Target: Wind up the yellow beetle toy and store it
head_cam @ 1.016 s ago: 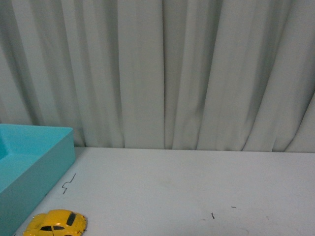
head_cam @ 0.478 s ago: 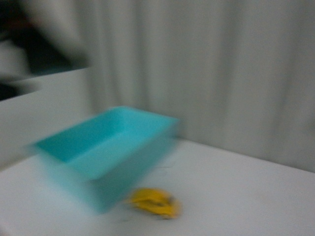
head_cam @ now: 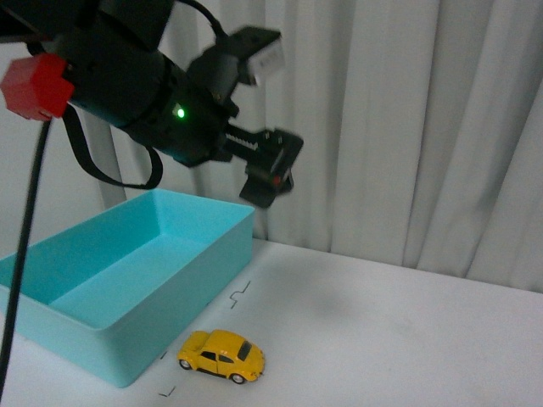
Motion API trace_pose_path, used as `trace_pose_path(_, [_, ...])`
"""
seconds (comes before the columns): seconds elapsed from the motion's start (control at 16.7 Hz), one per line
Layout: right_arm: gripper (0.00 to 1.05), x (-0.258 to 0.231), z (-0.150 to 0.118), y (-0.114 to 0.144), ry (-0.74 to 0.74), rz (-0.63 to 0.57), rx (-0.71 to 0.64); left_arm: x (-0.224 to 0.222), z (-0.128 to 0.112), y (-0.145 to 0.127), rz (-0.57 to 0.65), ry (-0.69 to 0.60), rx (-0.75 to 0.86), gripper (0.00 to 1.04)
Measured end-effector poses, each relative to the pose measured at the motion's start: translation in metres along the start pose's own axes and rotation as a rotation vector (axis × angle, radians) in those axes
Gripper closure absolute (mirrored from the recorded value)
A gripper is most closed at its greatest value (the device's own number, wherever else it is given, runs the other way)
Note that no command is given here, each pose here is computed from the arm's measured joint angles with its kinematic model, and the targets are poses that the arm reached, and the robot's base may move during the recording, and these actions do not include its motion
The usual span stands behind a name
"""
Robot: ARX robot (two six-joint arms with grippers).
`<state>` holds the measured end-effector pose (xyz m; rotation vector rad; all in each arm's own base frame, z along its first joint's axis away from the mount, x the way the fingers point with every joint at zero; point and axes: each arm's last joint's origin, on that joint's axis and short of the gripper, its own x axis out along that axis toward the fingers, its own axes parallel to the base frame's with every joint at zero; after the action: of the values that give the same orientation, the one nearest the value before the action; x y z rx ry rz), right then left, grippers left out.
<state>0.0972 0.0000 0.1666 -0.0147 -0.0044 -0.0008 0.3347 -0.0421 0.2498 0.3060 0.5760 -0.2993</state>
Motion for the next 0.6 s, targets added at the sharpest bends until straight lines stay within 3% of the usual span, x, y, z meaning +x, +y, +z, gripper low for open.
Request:
trace_pose_path(0.06, [0.07,0.0,0.0,0.0,0.0,0.0,0.0,0.011,-0.007,-0.006,-0.103,0.096,0.146,0.07])
trace_pose_path(0.3, [0.07,0.0,0.0,0.0,0.0,0.0,0.0,0.023,-0.018,-0.014,-0.242,0.255,0.451,0.07])
trace_pose_path(0.36, [0.07,0.0,0.0,0.0,0.0,0.0,0.0,0.038,-0.029,-0.019,-0.329,0.33,0.631,0.07])
trace_pose_path(0.42, [0.07,0.0,0.0,0.0,0.0,0.0,0.0,0.048,-0.047,-0.021,-0.336,0.395,0.771,0.07])
trace_pose_path(0.48, [0.07,0.0,0.0,0.0,0.0,0.0,0.0,0.058,-0.067,-0.024,-0.372,0.45,0.823,0.07])
trace_pose_path(0.6, [0.07,0.0,0.0,0.0,0.0,0.0,0.0,0.067,-0.079,-0.025,-0.395,0.478,0.868,0.07])
